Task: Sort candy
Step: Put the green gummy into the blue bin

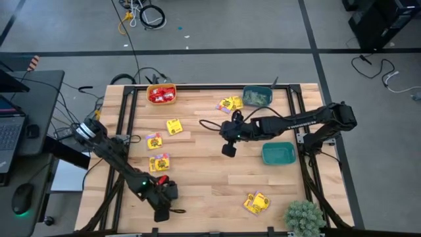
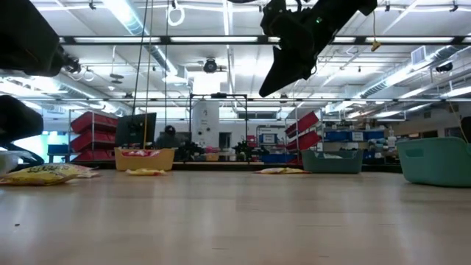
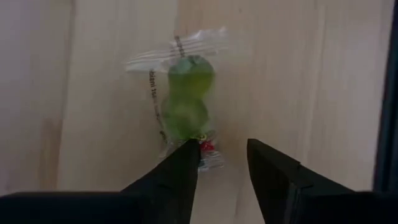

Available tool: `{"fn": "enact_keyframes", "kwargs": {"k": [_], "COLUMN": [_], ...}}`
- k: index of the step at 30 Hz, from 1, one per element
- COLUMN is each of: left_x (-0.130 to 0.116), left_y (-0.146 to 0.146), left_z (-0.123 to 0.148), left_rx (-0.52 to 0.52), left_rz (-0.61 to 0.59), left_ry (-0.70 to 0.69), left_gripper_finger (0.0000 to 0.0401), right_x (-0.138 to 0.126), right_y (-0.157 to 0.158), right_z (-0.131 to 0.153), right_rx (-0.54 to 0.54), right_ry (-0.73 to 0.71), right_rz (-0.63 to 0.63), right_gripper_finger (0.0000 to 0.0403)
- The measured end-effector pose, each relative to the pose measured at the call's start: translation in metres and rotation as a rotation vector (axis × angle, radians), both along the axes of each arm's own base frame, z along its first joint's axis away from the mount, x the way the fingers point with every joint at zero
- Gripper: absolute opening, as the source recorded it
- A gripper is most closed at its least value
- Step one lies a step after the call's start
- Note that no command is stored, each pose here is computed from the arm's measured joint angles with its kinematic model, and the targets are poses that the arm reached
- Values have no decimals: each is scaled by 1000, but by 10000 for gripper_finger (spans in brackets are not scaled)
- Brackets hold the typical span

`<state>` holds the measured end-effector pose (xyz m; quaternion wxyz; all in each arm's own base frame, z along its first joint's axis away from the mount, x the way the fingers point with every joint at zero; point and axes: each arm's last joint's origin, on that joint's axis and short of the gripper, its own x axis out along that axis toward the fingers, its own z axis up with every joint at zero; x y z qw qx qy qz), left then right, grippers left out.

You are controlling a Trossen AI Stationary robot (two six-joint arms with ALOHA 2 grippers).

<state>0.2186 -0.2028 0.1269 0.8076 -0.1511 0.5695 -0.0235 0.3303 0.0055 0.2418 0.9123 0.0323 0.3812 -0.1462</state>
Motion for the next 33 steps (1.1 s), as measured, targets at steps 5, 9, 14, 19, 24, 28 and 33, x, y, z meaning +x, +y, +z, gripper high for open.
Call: {"fn": "enact_keyframes", "kwargs": {"k": [5,9,14,19,24,28,33], "left_x": [6,8,15,28,36,36,31], "left_y": [0,4,15,28,40,46,50], "left_z": [8,10,10,14,30,47,55], "left_rx": [113,189,259,303,352,406,401], "left_rz": [23,10,27,8,1,0,8], "left_ry": [-69,-80,-103,-152,-246,-330,-357], "left_gripper_finger": [93,15,3,2,1,1,0], "right_x": [0,0,-1,-1,-2,-3,-8], "right_y": [9,14,15,14,25,45,60], "right_z": [0,1,1,1,2,-12,-34], "right_rx": [0,-34,-76,-91,-96,-80,3], "right_ry": [-5,-7,1,8,-3,-84,-285], "right_rz": [28,16,28,40,74,170,230], "right_gripper_finger": [0,0,0,0,0,0,3]}}
